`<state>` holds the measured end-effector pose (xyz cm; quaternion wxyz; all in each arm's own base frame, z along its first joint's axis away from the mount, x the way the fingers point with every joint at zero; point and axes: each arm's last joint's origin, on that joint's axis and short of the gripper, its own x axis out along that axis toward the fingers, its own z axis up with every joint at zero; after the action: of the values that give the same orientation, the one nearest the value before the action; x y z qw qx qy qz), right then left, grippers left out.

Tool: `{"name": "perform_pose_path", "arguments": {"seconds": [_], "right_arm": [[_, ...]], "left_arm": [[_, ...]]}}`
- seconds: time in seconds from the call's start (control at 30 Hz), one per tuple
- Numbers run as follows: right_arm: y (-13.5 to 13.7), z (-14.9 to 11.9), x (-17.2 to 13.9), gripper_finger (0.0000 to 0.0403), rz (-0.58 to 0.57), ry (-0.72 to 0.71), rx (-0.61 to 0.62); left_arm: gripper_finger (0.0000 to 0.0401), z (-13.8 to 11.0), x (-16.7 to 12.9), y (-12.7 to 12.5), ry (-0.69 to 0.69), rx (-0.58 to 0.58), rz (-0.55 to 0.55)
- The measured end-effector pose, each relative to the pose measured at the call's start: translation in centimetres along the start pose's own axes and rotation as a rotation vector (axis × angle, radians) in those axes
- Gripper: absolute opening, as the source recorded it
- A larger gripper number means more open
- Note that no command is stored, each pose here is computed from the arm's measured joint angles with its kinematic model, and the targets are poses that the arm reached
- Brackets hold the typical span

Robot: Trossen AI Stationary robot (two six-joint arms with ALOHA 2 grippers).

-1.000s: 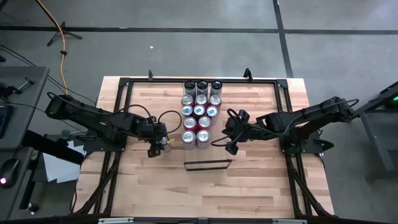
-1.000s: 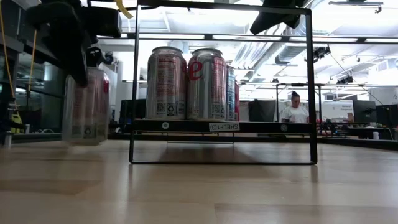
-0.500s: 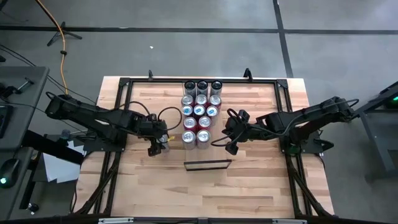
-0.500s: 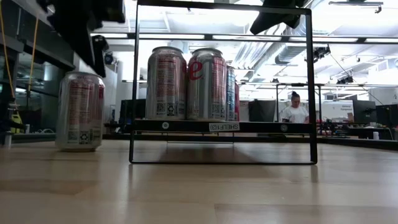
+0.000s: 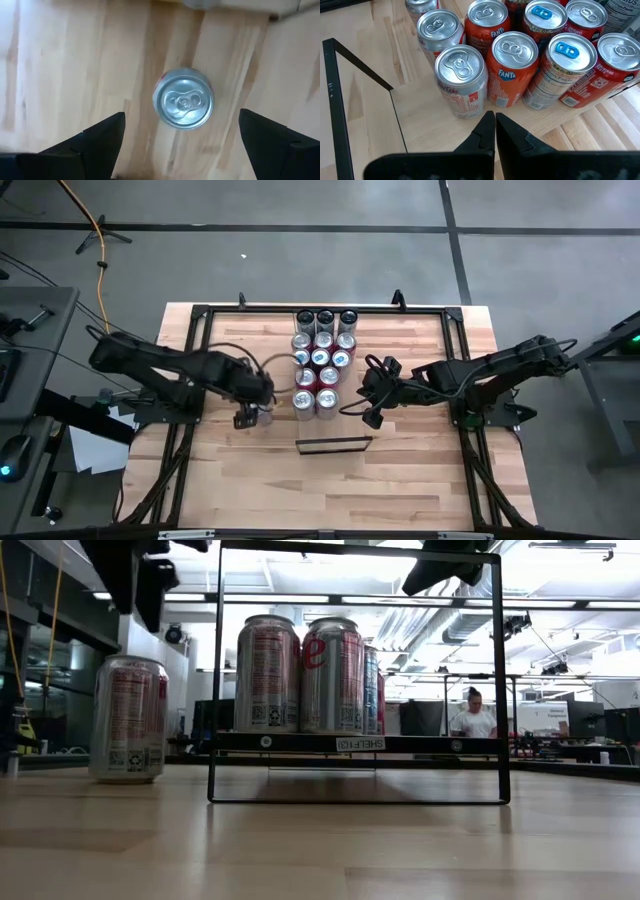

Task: Place canned beverage on shelf
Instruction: Put the red/silver soda can on the shelf aligned with the other red/silver soda cans

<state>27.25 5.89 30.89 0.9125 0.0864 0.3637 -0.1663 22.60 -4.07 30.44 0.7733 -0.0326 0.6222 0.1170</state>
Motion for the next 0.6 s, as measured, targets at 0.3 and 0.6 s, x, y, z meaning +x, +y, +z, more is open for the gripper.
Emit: {"name": "perform_pose_path", "arguments": {"seconds": [0.3,0.6], "right_arm": [[0.0,0.0,0.0,0.0000,-0.002,0.004,-0.004],[0.0,-0.1,0.0,0.0000,-0.003,0.006,-0.029]], "left_arm": [[0.0325,0.4,1.9,-1.6,0.036,0.252,0.035],[0.0323,-0.5,3.8,-1.5,0.030,0.258,0.026]]}}
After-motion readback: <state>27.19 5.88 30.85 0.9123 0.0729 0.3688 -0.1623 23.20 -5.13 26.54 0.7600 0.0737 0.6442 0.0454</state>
